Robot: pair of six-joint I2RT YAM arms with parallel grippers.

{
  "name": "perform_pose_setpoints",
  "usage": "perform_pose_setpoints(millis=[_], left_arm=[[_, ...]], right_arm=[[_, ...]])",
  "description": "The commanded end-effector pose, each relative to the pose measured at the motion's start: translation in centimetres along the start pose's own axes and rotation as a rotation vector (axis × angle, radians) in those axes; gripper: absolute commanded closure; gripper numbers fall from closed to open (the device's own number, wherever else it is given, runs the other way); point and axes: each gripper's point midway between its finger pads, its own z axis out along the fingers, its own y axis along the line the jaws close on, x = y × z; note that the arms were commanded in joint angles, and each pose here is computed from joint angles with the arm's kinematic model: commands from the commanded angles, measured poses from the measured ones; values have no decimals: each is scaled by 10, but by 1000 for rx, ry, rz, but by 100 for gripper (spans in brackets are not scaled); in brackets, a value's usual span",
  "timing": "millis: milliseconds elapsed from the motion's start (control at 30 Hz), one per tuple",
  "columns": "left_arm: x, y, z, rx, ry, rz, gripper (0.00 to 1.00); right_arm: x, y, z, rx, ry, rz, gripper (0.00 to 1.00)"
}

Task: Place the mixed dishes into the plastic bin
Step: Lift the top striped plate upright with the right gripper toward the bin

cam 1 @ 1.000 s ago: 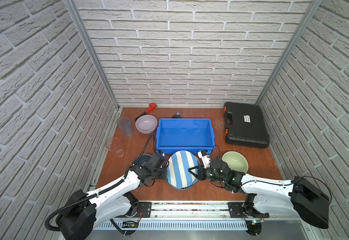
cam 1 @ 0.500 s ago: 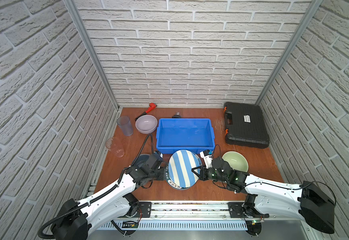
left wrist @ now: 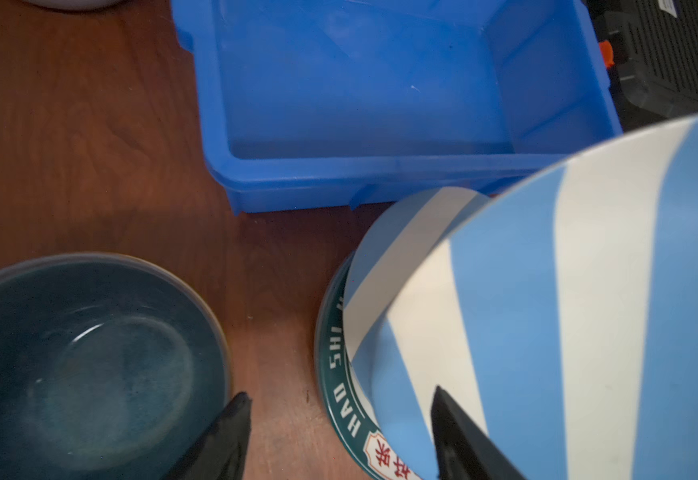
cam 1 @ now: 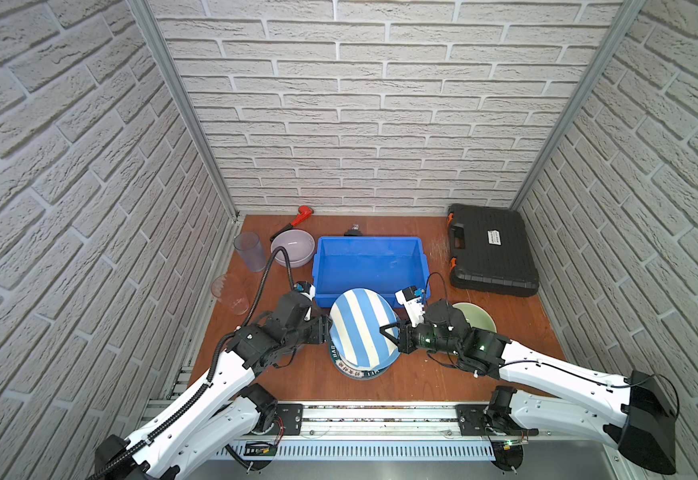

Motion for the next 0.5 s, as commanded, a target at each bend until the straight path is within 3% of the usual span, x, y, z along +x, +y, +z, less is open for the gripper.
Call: perform_pose_setpoints(millis=[0, 167, 467], left_arm=[[-25, 16, -12, -56, -83, -1, 26], [-65, 32, -18, -86, -170, -52, 27], [-114, 41, 9, -65, -182, -65, 40]], right_arm=[[-30, 11, -11, 18, -70, -62, 94], [-61, 7, -17, 81, -128, -77, 94], [-139, -13, -19, 221, -296, -17, 94]])
